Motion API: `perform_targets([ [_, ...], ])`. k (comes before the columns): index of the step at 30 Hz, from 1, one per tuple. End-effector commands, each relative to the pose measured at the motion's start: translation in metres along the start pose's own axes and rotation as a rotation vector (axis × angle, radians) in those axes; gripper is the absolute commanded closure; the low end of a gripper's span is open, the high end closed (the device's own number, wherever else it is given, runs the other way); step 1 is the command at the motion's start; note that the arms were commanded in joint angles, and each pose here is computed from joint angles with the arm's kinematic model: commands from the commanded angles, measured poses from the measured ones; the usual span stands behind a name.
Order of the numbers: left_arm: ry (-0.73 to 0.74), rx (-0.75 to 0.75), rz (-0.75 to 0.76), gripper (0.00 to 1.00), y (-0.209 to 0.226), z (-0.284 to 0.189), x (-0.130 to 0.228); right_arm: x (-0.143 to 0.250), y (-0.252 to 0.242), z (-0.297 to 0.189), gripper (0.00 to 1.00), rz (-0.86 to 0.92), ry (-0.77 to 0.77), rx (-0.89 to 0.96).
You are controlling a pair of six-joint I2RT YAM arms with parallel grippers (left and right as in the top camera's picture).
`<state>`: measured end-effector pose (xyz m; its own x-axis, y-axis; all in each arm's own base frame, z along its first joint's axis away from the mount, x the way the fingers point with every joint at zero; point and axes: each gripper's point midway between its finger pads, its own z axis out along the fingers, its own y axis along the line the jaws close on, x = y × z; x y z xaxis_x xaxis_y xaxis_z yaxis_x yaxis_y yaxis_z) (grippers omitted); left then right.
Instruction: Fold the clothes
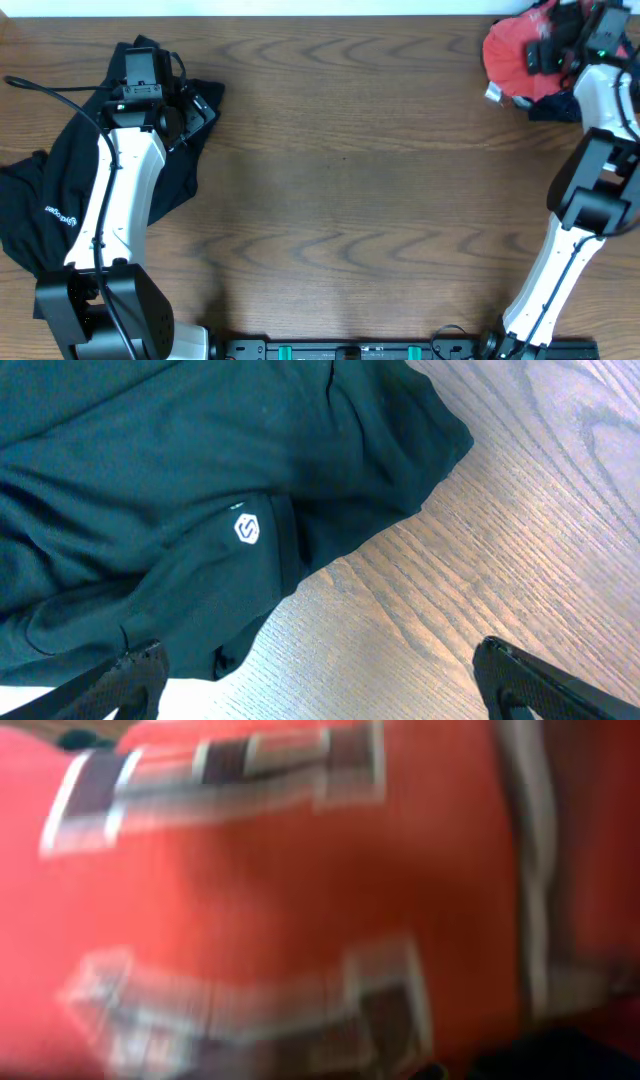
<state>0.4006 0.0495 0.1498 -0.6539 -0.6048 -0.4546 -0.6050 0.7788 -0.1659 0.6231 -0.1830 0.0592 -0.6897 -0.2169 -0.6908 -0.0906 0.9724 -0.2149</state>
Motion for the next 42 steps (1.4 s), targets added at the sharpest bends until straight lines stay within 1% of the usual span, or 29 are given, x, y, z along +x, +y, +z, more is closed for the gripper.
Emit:
perform_targets([
  [1, 0.014, -0.017, -0.003, 0.02, 0.003, 0.006, 0.004, 0.067, -0.002, 0.034, 0.01, 0.103, 0.129, -0.02],
  [3, 0.014, -0.017, -0.003, 0.02, 0.003, 0.006, 0.004, 0.066, -0.01, 0.031, 0.01, 0.11, 0.122, -0.008],
  [5, 0.014, -0.017, -0.003, 0.02, 0.003, 0.006, 0.004, 0.05, -0.022, 0.02, 0.01, 0.127, 0.085, 0.019],
  [8, 0.014, -0.017, -0.003, 0.02, 0.003, 0.006, 0.004, 0.01, -0.045, -0.013, 0.01, 0.145, -0.003, 0.066],
  [11, 0.014, -0.017, -0.003, 0.02, 0.003, 0.006, 0.004, -0.044, -0.066, -0.068, 0.01, 0.135, -0.116, 0.119],
  [13, 0.014, -0.017, -0.003, 0.02, 0.003, 0.006, 0.004, -0.076, -0.071, -0.111, 0.01, 0.123, -0.175, 0.141],
  [16, 0.014, -0.017, -0.003, 0.02, 0.003, 0.006, 0.004, -0.114, -0.059, -0.177, 0.01, 0.126, -0.24, 0.132],
  [18, 0.014, -0.017, -0.003, 0.02, 0.003, 0.006, 0.004, -0.132, -0.047, -0.219, 0.01, 0.128, -0.267, 0.121],
  [20, 0.014, -0.017, -0.003, 0.02, 0.003, 0.006, 0.004, -0.145, -0.032, -0.258, 0.01, 0.154, -0.292, 0.101],
  [23, 0.014, -0.017, -0.003, 0.02, 0.003, 0.006, 0.004, -0.16, -0.004, -0.315, 0.01, 0.244, -0.333, 0.05],
  [27, 0.014, -0.017, -0.003, 0.02, 0.003, 0.006, 0.004, -0.16, 0.039, -0.375, 0.01, 0.376, -0.331, -0.045],
  [30, 0.014, -0.017, -0.003, 0.02, 0.003, 0.006, 0.004, -0.151, 0.082, -0.412, 0.01, 0.46, -0.293, -0.179],
  [32, 0.014, -0.017, -0.003, 0.02, 0.003, 0.006, 0.004, -0.147, 0.107, -0.433, 0.01, 0.481, -0.278, -0.258],
  [34, 0.014, -0.017, -0.003, 0.02, 0.003, 0.006, 0.004, -0.141, 0.124, -0.451, 0.01, 0.461, -0.265, -0.294],
  [36, 0.014, -0.017, -0.003, 0.02, 0.003, 0.006, 0.004, -0.124, 0.13, -0.461, 0.01, 0.424, -0.221, -0.288],
  [38, 0.014, -0.017, -0.003, 0.02, 0.003, 0.006, 0.004, -0.103, 0.133, -0.469, 0.01, 0.43, -0.154, -0.275],
  [42, 0.014, -0.017, -0.003, 0.02, 0.003, 0.006, 0.004, -0.08, 0.12, -0.476, 0.01, 0.436, -0.098, -0.165],
])
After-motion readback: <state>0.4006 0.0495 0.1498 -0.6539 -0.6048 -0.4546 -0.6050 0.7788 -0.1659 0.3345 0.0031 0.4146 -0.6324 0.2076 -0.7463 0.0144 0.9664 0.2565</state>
